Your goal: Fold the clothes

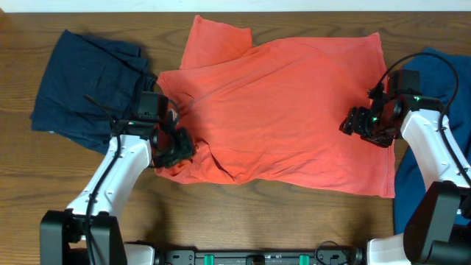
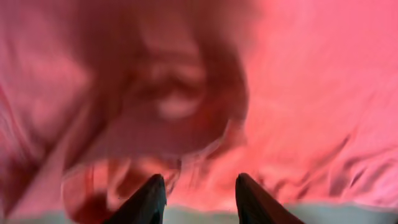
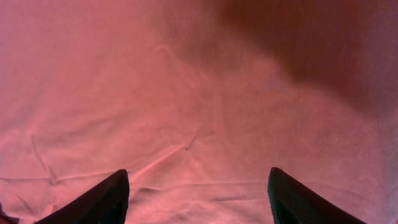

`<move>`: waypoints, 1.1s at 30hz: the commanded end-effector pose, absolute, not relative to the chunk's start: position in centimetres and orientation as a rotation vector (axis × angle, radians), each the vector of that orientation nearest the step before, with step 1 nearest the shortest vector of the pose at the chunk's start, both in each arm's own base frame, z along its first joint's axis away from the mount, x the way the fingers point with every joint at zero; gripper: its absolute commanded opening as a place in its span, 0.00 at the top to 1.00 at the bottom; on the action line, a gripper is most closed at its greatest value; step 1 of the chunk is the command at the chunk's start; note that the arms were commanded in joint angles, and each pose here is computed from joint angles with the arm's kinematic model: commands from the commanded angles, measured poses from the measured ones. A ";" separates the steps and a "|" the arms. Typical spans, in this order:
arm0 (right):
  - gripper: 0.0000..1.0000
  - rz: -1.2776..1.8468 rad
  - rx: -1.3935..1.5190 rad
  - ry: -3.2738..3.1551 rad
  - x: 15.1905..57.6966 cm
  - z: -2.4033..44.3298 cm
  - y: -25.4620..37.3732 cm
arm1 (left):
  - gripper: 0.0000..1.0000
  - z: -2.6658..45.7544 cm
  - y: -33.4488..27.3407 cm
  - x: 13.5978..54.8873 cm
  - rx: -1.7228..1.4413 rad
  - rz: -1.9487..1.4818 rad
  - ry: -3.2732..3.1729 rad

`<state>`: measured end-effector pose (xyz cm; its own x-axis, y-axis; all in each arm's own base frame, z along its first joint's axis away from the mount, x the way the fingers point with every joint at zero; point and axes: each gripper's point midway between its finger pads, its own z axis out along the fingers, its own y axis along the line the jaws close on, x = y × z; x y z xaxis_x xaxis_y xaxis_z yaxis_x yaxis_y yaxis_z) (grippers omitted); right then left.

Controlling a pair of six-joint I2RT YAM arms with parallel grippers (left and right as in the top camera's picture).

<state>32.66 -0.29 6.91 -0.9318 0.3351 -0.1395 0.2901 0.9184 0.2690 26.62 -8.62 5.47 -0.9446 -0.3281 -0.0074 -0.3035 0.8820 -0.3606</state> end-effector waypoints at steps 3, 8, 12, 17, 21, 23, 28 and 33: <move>0.30 0.381 0.455 2.909 32.5 6.6 0.0 | 0.68 5.6 -8.2 24.5 -0.383 -0.485 3.060; 0.30 0.381 0.455 2.910 32.5 6.6 0.0 | 0.68 3.7 -8.7 22.6 -0.330 -0.434 3.130; 0.30 0.381 0.454 2.909 32.6 6.6 0.0 | 0.66 2.6 -9.5 22.4 -0.276 -0.431 3.139; 0.29 0.381 0.455 2.909 32.6 6.6 0.0 | 0.65 2.0 -8.8 23.3 -0.251 -0.338 3.111; 0.29 0.381 0.455 2.909 32.6 6.6 0.0 | 0.68 2.0 -9.0 23.8 -0.209 -0.348 3.092; 0.29 0.381 0.455 2.908 32.6 6.6 0.0 | 0.70 1.9 -9.0 23.8 -0.184 -0.351 3.092; 0.29 0.381 0.454 2.906 32.6 6.6 0.0 | 0.68 1.5 -9.5 23.1 -0.156 -0.357 3.128; 0.29 0.381 0.454 2.906 32.6 6.6 0.0 | 0.68 1.0 -10.1 22.8 -0.101 -0.353 3.145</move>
